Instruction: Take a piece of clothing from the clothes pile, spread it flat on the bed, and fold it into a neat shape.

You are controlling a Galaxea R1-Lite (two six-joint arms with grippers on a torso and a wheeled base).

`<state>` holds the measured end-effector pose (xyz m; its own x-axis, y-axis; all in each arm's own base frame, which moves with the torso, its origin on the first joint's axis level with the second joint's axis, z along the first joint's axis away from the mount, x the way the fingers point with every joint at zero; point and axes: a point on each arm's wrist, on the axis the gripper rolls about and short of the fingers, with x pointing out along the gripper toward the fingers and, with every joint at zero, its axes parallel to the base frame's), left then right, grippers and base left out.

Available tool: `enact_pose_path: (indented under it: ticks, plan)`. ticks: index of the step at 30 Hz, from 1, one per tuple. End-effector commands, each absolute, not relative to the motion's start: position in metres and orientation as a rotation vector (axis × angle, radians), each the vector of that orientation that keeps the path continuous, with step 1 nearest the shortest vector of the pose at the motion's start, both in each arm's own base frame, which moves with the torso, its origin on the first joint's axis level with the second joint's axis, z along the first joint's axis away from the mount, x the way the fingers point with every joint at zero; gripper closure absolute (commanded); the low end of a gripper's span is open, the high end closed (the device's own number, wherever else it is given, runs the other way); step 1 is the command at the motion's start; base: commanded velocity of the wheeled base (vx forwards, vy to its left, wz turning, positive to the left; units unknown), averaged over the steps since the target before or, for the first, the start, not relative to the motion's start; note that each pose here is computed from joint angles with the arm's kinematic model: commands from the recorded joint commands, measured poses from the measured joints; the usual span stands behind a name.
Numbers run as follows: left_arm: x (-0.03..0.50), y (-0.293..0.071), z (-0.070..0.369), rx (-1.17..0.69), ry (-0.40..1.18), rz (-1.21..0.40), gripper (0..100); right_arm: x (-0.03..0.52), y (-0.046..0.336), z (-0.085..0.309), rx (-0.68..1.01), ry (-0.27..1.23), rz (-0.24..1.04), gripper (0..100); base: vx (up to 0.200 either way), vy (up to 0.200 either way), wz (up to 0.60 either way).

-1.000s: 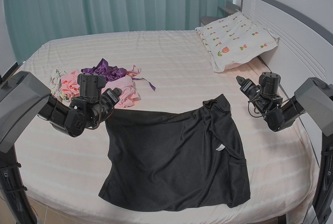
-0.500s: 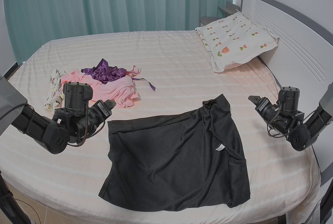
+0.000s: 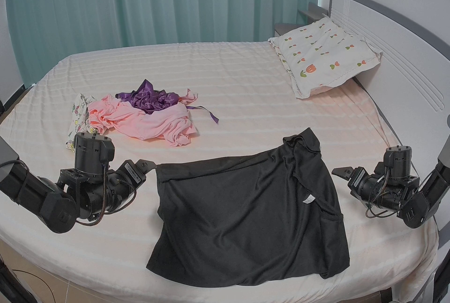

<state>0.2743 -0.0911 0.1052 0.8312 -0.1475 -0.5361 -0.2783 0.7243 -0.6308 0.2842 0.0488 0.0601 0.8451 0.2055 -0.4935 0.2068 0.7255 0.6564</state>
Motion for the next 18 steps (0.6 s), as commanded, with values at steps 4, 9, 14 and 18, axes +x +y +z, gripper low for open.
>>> enact_pose_path:
  ticks: [4,9,14,18]
  plan:
    - [0.259,-0.087,0.092,-0.859,0.654,0.078,0,0.291,0.053,0.051,0.753,0.576,0.016,0,0.0,0.0,0.0]
    - [0.251,-0.086,0.081,-0.883,0.681,0.059,0,0.288,0.075,0.049,0.753,0.613,0.075,0,0.0,0.0,0.0]
    - [0.246,-0.093,0.074,-0.901,0.717,0.057,0,0.296,0.108,0.033,0.746,0.67,0.13,0,0.0,0.0,0.0]
    - [0.248,-0.094,0.068,-0.91,0.738,0.074,0,0.304,0.122,0.017,0.724,0.692,0.121,0,0.0,0.0,0.0]
